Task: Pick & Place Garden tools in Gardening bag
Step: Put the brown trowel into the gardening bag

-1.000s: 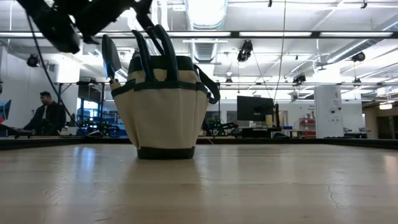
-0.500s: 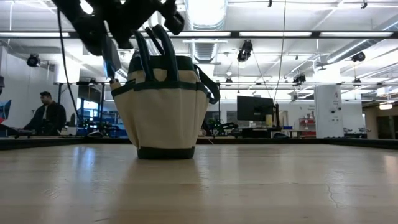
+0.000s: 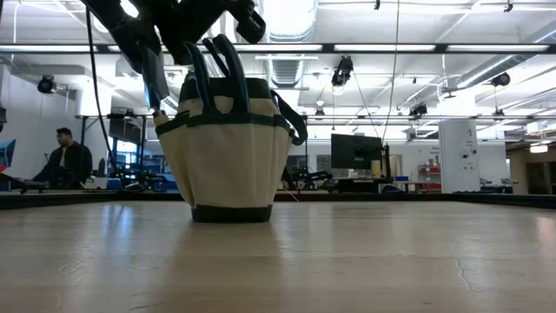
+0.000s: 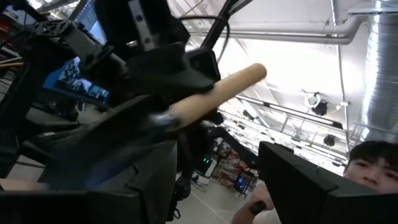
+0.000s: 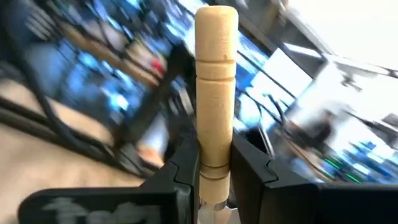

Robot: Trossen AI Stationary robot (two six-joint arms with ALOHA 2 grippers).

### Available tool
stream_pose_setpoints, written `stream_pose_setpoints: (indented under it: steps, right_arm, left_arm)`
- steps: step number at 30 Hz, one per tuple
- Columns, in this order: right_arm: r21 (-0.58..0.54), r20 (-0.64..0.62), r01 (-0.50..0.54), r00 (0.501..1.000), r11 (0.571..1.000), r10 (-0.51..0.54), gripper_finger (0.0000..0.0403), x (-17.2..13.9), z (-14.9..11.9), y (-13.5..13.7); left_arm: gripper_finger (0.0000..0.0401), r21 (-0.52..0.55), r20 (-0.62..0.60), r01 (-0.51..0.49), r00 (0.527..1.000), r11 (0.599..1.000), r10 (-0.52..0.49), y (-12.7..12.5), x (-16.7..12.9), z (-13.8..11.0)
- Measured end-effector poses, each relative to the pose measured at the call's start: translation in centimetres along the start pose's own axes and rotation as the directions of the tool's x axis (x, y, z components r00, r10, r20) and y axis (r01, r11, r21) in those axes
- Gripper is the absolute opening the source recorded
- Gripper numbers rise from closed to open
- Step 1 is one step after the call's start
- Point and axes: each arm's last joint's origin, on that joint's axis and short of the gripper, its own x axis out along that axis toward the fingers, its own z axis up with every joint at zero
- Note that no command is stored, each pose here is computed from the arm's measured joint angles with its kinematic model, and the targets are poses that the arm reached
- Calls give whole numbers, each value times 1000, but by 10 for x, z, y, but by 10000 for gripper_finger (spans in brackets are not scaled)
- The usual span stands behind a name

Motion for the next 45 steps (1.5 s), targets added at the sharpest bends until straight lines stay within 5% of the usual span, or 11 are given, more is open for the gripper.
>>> stream_pose_setpoints:
  steps: [4,9,26,45]
  right_arm:
    - [-77,-86,92,991,993,-99,50,7,-5,8]
    - [-125,-13,138,990,983,-141,50,10,9,9]
    - [-243,93,159,986,957,-141,50,7,33,-8]
    - [-318,161,174,979,932,-128,50,15,39,-39]
  left_arm:
    - [229,-10,15,-14,1000,1000,14,2,1,1]
    - [229,-13,54,-52,997,999,52,7,0,0]
    - [229,-152,323,-48,942,987,96,-2,6,6]
    - [229,-188,388,-11,918,982,84,-1,24,9]
